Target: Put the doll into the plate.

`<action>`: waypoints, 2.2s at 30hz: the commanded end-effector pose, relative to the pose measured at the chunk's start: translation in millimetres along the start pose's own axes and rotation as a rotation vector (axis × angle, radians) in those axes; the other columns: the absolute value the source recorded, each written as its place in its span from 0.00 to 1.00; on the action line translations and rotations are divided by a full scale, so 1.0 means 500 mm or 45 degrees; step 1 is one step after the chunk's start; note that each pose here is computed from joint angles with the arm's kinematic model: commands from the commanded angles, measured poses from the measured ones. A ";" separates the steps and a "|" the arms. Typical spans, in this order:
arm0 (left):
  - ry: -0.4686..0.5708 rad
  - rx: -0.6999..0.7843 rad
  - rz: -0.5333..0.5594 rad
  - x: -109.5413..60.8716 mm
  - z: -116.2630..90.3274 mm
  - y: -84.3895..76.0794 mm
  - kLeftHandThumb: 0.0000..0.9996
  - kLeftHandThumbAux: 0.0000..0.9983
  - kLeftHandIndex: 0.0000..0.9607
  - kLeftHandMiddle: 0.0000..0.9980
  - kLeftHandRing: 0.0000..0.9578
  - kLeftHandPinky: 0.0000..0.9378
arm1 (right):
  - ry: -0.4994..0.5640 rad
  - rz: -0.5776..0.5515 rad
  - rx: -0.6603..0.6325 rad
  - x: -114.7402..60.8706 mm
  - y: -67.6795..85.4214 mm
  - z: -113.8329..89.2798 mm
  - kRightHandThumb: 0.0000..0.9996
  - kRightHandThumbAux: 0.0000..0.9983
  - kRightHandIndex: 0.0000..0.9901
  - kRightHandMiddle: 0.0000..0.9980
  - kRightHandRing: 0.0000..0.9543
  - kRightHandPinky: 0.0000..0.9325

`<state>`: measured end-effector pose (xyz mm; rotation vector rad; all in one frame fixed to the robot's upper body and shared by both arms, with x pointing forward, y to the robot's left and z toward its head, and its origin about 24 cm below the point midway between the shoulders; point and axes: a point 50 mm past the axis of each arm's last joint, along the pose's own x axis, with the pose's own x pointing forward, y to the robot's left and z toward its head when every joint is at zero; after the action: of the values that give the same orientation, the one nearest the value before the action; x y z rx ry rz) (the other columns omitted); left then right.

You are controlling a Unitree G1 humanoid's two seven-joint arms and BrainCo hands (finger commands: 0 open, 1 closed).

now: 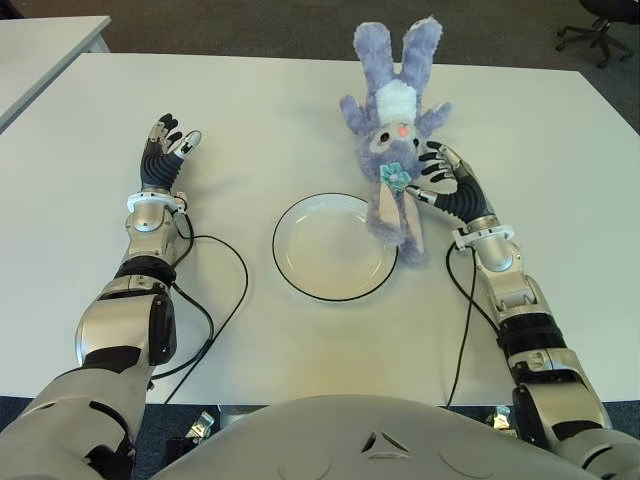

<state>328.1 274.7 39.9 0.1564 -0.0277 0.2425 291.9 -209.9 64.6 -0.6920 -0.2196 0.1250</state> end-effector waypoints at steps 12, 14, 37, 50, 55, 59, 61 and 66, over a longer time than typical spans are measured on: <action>0.209 -0.011 -0.025 -0.054 -0.080 0.022 0.00 0.52 0.00 0.09 0.10 0.11 | 1.009 0.463 0.274 -0.402 0.237 -0.183 0.21 0.60 0.10 0.26 0.33 0.41; 0.209 -0.013 -0.024 -0.054 -0.079 0.022 0.00 0.52 0.00 0.09 0.10 0.11 | 1.003 0.465 0.273 -0.401 0.238 -0.182 0.21 0.60 0.09 0.27 0.35 0.45; 0.218 -0.011 -0.023 -0.051 -0.079 0.021 0.00 0.52 0.00 0.09 0.10 0.10 | 0.982 0.473 0.279 -0.398 0.237 -0.177 0.21 0.59 0.09 0.26 0.37 0.46; 0.212 -0.022 -0.023 -0.051 -0.078 0.022 0.00 0.52 0.00 0.10 0.11 0.11 | 1.066 0.497 0.319 -0.396 0.239 -0.179 0.26 0.65 0.08 0.26 0.36 0.43; 0.211 -0.024 -0.021 -0.051 -0.078 0.023 0.00 0.52 0.00 0.10 0.11 0.11 | 1.092 0.494 0.310 -0.395 0.238 -0.177 0.23 0.66 0.08 0.26 0.37 0.44; 0.210 -0.024 -0.021 -0.051 -0.077 0.023 0.00 0.52 0.00 0.10 0.11 0.10 | 1.109 0.499 0.306 -0.394 0.238 -0.176 0.22 0.66 0.08 0.26 0.37 0.44; 0.209 -0.025 -0.021 -0.051 -0.077 0.023 0.00 0.52 0.00 0.11 0.11 0.10 | 1.118 0.498 0.310 -0.394 0.238 -0.175 0.22 0.65 0.08 0.26 0.37 0.43; 0.207 -0.022 -0.019 -0.051 -0.077 0.023 0.00 0.52 0.00 0.11 0.12 0.11 | 1.110 0.510 0.319 -0.391 0.236 -0.172 0.22 0.66 0.08 0.26 0.38 0.45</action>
<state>327.6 276.4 40.1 0.1597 -0.0262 0.2459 279.7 -220.0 55.9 -0.7236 -0.0852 0.1181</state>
